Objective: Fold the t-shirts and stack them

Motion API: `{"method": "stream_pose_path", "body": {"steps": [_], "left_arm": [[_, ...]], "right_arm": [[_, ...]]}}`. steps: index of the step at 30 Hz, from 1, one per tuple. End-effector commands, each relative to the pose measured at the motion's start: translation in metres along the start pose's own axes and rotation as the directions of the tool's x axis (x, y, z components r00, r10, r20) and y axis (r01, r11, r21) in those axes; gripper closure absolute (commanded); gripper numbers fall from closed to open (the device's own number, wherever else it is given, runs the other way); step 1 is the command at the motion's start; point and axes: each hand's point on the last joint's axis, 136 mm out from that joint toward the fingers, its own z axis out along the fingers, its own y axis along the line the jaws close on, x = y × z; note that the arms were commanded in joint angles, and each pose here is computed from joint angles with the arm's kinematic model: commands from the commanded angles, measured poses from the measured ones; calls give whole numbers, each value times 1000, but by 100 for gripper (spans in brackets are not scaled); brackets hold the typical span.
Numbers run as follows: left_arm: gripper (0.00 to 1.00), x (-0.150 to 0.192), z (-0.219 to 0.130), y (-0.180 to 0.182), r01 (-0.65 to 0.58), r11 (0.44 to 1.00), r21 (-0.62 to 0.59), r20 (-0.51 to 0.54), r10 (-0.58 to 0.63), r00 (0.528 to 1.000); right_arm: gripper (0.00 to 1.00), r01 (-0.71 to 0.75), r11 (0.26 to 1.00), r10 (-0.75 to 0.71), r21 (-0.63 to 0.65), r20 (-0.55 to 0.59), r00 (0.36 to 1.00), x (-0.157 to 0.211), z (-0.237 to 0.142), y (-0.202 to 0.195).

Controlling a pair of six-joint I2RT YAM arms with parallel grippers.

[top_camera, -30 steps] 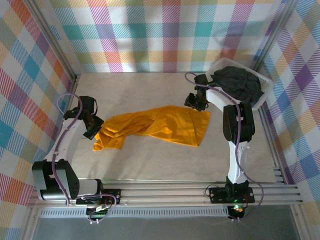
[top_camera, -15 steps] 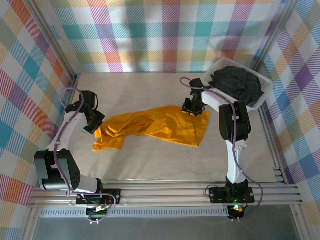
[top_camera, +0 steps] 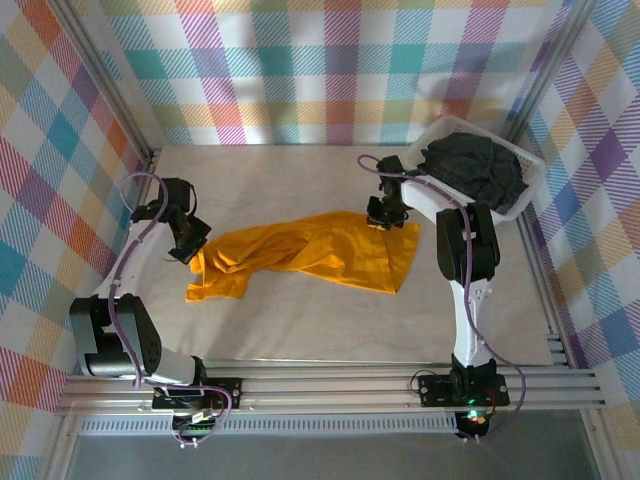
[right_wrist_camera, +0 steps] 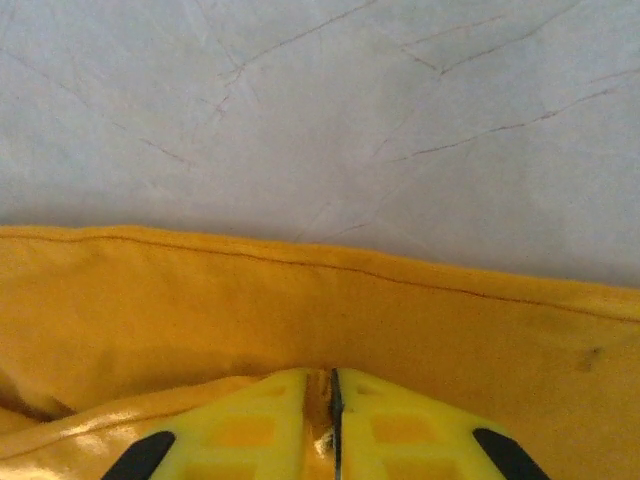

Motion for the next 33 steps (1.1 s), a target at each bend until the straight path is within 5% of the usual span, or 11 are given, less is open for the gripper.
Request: {"method": "stream_pose_path", "body": {"steps": [1, 7, 16, 33], "left_arm": [[100, -8, -5, -5, 8, 1000, 21, 0, -8, 1000], [100, -10, -12, -14, 19, 999, 47, -13, -18, 1000], [100, -20, -44, -53, 77, 981, 176, -54, -68, 996], [100, -74, -168, -131, 82, 839, 538, 75, -145, 987]], "right_arm": [[96, 11, 1000, -12, 21, 32, 999, -2, -23, 4], [100, 3, 1000, -7, 30, 129, 992, -16, -68, 11], [100, -19, 999, 0, 47, 369, 929, -50, -184, 26], [100, -25, 997, 64, -69, 655, 753, -87, -360, 32]]}}
